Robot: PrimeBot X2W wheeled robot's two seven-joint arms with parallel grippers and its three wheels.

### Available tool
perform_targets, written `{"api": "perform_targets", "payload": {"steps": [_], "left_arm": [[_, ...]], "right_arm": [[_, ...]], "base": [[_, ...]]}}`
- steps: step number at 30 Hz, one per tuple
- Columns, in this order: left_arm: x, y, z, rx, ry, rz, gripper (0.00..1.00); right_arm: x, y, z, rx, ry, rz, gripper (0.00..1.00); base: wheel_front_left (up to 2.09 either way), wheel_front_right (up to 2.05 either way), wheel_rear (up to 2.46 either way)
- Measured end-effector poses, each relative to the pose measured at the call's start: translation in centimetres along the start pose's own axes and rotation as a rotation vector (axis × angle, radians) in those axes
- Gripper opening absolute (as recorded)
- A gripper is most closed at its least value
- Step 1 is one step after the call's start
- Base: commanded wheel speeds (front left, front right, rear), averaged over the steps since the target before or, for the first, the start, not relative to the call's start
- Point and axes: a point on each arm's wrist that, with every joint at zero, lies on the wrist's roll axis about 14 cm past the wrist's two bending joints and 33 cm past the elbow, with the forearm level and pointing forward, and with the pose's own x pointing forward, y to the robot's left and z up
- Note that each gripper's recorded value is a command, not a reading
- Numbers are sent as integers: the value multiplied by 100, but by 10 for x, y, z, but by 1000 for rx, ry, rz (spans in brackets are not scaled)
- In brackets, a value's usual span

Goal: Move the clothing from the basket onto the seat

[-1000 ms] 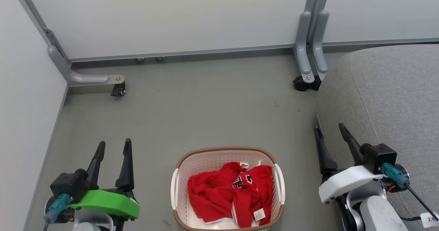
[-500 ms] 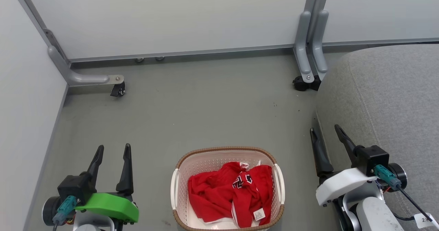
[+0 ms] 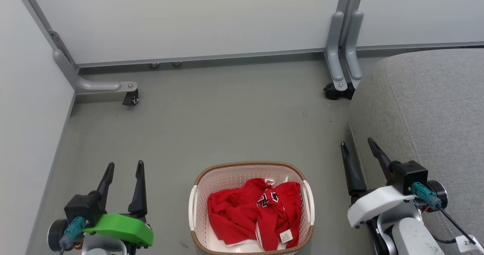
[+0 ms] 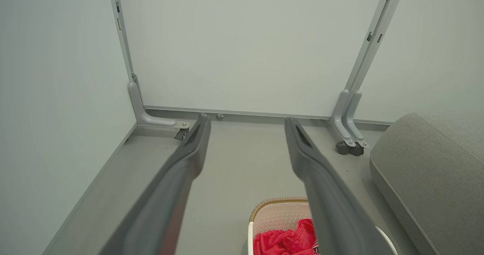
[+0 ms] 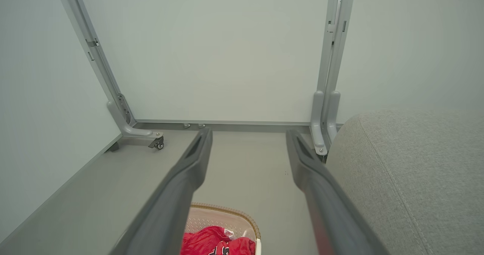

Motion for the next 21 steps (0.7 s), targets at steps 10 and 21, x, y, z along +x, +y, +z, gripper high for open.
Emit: {"api": "perform_targets", "payload": {"steps": [10,21], "left_arm": [[1,2,-2,-3,6,9,100],[33,-30,-18,16,56,-101,100]], "right_arm": [[1,0,-1,4,2,-1,100],[31,-2,13,3,-46,11,100]], "base": [[0,0,0],[0,0,0]]}}
